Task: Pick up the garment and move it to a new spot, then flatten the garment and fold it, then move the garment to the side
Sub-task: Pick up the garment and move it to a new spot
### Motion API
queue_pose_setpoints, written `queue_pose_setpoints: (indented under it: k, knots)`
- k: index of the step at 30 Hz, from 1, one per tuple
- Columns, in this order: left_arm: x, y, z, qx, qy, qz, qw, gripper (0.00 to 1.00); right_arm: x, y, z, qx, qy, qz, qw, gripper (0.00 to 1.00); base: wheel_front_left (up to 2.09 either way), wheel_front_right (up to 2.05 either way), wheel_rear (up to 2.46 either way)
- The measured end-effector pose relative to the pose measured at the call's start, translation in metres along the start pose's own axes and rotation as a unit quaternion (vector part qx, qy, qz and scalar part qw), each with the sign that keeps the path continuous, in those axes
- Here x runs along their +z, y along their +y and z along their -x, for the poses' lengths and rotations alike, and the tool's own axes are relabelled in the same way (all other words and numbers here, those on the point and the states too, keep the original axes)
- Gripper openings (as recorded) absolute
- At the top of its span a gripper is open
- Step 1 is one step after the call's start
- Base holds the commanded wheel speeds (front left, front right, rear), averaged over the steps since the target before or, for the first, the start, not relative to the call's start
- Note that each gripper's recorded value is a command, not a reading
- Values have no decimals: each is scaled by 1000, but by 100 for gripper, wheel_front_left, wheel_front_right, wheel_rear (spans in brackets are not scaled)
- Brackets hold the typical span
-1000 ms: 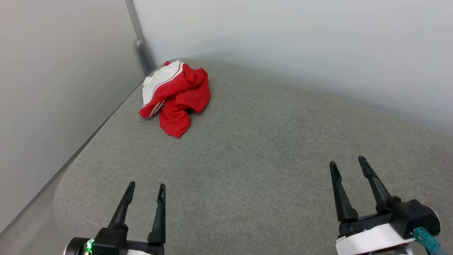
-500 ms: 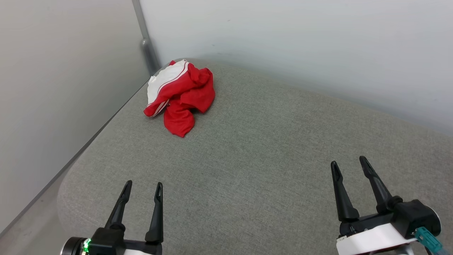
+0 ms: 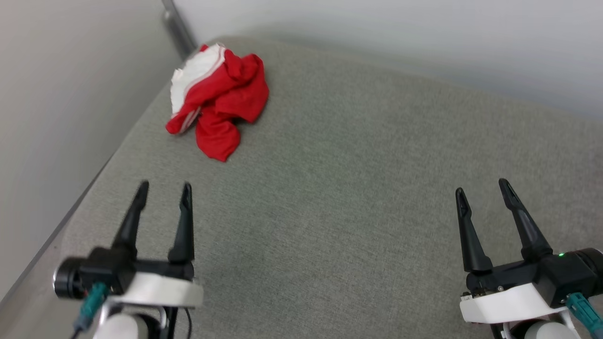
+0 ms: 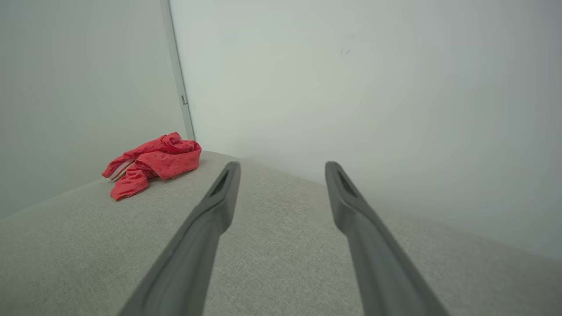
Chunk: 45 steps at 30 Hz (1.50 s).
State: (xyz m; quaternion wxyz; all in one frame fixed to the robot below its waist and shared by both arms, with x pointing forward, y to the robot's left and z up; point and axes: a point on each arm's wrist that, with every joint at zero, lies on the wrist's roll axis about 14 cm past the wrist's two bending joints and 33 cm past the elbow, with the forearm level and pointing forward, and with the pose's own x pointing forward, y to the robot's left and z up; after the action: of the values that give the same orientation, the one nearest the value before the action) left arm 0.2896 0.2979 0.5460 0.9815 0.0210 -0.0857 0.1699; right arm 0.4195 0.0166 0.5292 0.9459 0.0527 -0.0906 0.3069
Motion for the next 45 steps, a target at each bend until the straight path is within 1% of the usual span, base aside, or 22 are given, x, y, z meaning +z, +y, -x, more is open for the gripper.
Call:
queue_pose_setpoints:
  k: [5,10,13,15,17,18,19,20,21,22,23,24,26,29,33,36,39,40,41,43,45]
  knots:
    - [-13,1,-50,-35,17,-34,999,100,-21,-14,-4,-8,16,20,1000,100,0,0,0]
    - [-36,-2,-104,-94,59,-66,992,100,-37,-34,-12,-24,20,30,999,100,0,0,0]
    - [-50,5,-140,-112,107,-87,984,100,-51,-46,-10,-35,31,30,998,100,0,0,0]
    - [-57,7,-161,-131,141,-119,974,100,-60,-54,-10,-41,38,32,998,100,0,0,0]
    - [-59,16,-184,-130,163,-136,969,100,-69,-60,-9,-46,47,32,997,100,0,0,0]
    - [-62,19,-194,-133,179,-150,963,100,-75,-64,-7,-50,54,31,997,100,0,0,0]
    - [-66,24,-202,-129,194,-153,960,100,-80,-67,-5,-52,60,30,996,100,0,0,0]
    - [-73,27,-208,-123,217,-148,957,100,-85,-70,-3,-56,64,29,996,100,0,0,0]
    - [-82,30,-212,-113,244,-126,955,100,-89,-74,-1,-60,69,30,995,100,0,0,0]
    - [-91,33,-217,-96,272,-91,953,100,-92,-77,0,-64,73,30,995,100,0,0,0]
    - [-101,33,-220,-87,301,-61,948,100,-95,-81,2,-68,76,30,994,100,0,0,0]
    - [-111,34,-221,-80,332,-44,939,100,-99,-84,3,-72,80,31,994,100,0,0,0]
    - [-126,36,-221,-73,386,-31,919,100,-105,-90,9,-79,90,32,992,100,0,0,0]
    - [-142,38,-224,-64,437,-8,897,100,-115,-97,16,-89,103,31,990,100,0,0,0]
    - [-165,28,-228,-67,474,8,878,100,-125,-103,20,-97,110,29,989,100,0,0,0]
    - [-182,29,-224,-65,497,-7,865,100,-130,-107,22,-103,114,29,988,100,0,0,0]
    - [-195,29,-222,-62,510,-12,858,100,-133,-109,24,-108,116,26,987,100,0,0,0]
    - [-199,29,-221,-61,514,-13,855,42,-134,-109,24,-108,116,27,987,100,0,0,0]
    - [-201,29,-220,-61,515,-14,855,0,-134,-109,24,-109,116,26,987,100,0,0,0]
    - [-201,30,-222,-58,508,-18,859,0,-134,-109,24,-109,117,26,987,100,0,0,0]
    - [-196,31,-226,-59,494,-23,867,0,-134,-108,24,-108,118,27,987,100,0,0,0]
